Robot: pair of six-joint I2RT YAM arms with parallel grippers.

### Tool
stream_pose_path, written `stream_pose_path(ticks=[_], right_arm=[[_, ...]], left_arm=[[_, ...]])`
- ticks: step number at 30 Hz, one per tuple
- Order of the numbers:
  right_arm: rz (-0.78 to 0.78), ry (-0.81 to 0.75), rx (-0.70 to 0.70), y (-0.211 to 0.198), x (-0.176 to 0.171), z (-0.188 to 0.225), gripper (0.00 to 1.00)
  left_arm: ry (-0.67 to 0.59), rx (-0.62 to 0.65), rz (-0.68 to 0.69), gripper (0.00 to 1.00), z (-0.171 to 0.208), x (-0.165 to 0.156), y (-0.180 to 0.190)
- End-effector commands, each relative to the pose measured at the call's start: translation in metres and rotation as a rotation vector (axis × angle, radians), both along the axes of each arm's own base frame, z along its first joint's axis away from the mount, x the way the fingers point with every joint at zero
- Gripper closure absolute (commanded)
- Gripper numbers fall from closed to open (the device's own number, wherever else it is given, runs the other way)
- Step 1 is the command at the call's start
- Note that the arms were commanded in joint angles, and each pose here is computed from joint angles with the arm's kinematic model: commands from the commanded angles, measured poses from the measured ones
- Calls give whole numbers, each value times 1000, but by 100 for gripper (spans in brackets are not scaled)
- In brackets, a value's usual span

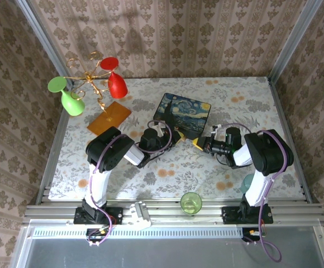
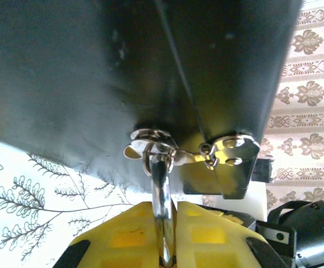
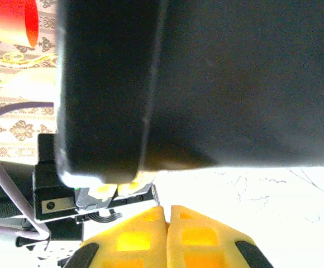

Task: Unlock the padlock with the key

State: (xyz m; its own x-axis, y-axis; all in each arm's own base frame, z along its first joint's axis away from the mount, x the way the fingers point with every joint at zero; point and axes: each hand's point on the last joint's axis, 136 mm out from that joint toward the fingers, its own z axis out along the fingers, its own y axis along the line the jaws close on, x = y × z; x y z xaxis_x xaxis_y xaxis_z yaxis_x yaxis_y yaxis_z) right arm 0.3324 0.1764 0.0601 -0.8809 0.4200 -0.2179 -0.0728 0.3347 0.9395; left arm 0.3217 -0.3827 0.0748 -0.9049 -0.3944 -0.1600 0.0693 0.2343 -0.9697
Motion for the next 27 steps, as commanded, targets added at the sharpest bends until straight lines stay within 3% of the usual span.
stream_pose_path(ticks=[1,8,27], right_arm=[[22,-62,32,6,-3,14,100],[32,-40,76,33,-5,11,100],[-57,-51,87,5,26,13,100]], left_arm=[[-89,-116,-35,99,47,0,-11],[-89,-146,-35,100,58,1,-17],[-90,-155,-54,100,63,-3,-18]])
